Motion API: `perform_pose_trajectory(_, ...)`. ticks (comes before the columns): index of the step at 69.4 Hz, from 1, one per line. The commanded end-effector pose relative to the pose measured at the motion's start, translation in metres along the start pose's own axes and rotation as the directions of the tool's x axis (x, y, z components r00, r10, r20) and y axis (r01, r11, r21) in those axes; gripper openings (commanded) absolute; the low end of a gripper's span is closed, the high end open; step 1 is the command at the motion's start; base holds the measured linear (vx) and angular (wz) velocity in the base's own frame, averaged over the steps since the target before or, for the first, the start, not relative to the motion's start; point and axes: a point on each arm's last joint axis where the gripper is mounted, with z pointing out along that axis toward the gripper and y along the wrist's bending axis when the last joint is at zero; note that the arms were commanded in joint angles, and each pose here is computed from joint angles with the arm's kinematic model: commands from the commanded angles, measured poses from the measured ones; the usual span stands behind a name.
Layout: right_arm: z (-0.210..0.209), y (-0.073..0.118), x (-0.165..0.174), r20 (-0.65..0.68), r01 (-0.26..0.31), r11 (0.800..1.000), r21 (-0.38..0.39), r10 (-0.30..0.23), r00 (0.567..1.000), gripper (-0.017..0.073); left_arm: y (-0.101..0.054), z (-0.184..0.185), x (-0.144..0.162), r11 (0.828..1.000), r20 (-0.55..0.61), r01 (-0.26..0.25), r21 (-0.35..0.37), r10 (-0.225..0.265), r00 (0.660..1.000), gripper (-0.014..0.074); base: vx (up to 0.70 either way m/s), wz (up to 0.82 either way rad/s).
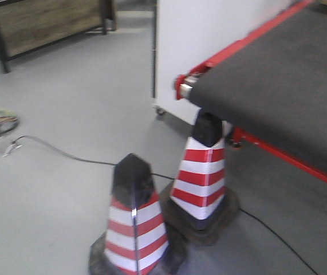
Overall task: Move and align brake pads A on conveyor
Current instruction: 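Turn the base to face the conveyor belt, pads held above it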
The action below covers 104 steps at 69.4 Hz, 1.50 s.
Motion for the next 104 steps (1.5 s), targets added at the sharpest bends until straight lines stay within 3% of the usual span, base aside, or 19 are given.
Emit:
perform_pose_trajectory(1, -0.0031, -0.0023, -0.0182, 0.12, 0.007, 1.0, 0.019, -0.009, 0.993, 0.0097, 0.0021, -0.0035, -0.0184, 1.0, 0.124, 0.011, -0.012, -0.01, 0.992, 0.0183, 0.23, -0.75)
perform_pose_trajectory(58, -0.0031, -0.0023, -0.0182, 0.12, 0.009, 1.0, 0.019, -0.011, 0.993, 0.0097, 0.0021, -0.0035, -0.0184, 1.0, 0.124, 0.011, -0.012, -0.01, 0.992, 0.0183, 0.17, -0.69)
perform_pose_trajectory(104, -0.0031, -0.0023, -0.0182, 0.12, 0.009, 1.0, 0.019, -0.011, 0.993, 0.0097, 0.0021, -0.0035, -0.0184, 1.0, 0.124, 0.011, -0.012, -0.01, 0.992, 0.0183, 0.28, -0.25)
